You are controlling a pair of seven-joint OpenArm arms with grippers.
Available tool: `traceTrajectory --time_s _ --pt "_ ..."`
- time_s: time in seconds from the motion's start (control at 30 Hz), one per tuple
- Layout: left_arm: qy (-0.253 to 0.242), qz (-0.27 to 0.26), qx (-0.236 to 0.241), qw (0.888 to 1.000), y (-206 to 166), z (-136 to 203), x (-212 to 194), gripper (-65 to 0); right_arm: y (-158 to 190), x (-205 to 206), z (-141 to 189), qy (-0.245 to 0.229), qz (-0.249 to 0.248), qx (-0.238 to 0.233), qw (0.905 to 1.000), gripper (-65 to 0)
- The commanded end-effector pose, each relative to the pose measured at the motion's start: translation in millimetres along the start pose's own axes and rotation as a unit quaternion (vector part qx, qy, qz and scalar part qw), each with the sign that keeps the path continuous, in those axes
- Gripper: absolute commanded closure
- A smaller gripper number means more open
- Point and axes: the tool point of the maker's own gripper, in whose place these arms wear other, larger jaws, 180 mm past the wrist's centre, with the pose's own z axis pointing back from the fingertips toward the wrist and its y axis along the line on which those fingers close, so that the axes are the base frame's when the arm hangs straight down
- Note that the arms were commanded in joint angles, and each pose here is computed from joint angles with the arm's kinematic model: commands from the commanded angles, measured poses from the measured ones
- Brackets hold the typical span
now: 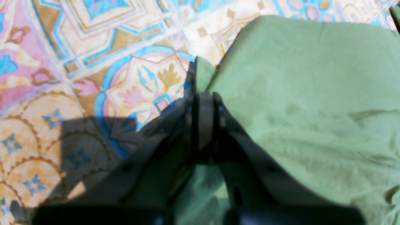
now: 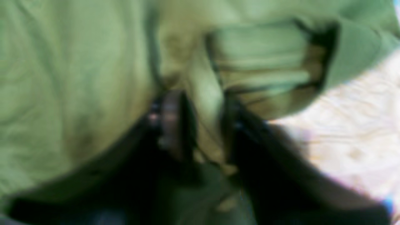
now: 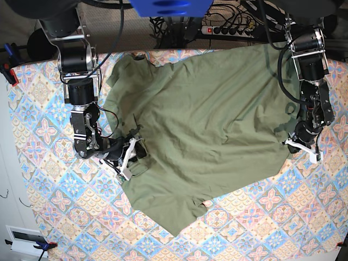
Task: Layout the t-shirt on the table in an organized manner, then fold the t-shirt properly
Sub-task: 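Pull the grasped fabric outward with both grippers to smooth the shirt, then pull the shirt sides apart with both grippers, left gripper sliding along the hem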
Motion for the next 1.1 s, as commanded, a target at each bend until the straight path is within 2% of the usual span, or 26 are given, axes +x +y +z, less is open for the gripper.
traceTrajectory --time_s 0.0,0.03,0.07,0.37,0.73,0.83,0.9,1.0,1.07 --pt "-0.035 -0.005 -0.003 0.999 1 5 30 0.0 -16 22 13 -0.031 -0.001 -0.015 0.9994 -6.2" --pt "-0.036 -0.005 -0.004 0.999 0 5 31 -1.1 -24 21 18 -0.033 -0.009 -0.023 0.9992 -2.4" --pt "-0.036 -0.005 -0.004 0.999 0 5 31 -2.0 -35 19 25 -0.036 -0.017 -0.033 0.9987 -2.0" --pt "-0.039 -0.005 -0.003 0.999 1 5 32 -3.2 -113 -5 90 -0.054 -0.067 -0.119 0.9892 -3.0" --pt "-0.045 -0.004 -0.005 0.999 -2 5 37 -3.3 -146 -32 127 -0.047 -0.088 -0.162 0.9817 -3.0" --pt "-0.058 0.004 -0.022 0.998 -21 -2 49 -3.4 -149 -32 131 -0.047 -0.088 -0.166 0.9811 -3.0" --pt "-0.066 0.005 -0.028 0.997 -27 -3 59 -6.0 -156 -32 139 -0.055 -0.094 -0.175 0.9785 -3.0" --pt "-0.075 -0.002 -0.045 0.996 -48 -9 73 -13.7 -166 -32 151 -0.075 -0.117 -0.187 0.9724 -3.0" --pt "-0.069 -0.037 -0.049 0.996 -65 -15 76 -19.2 -176 -35 165 -0.079 -0.122 -0.202 0.9685 -3.0"
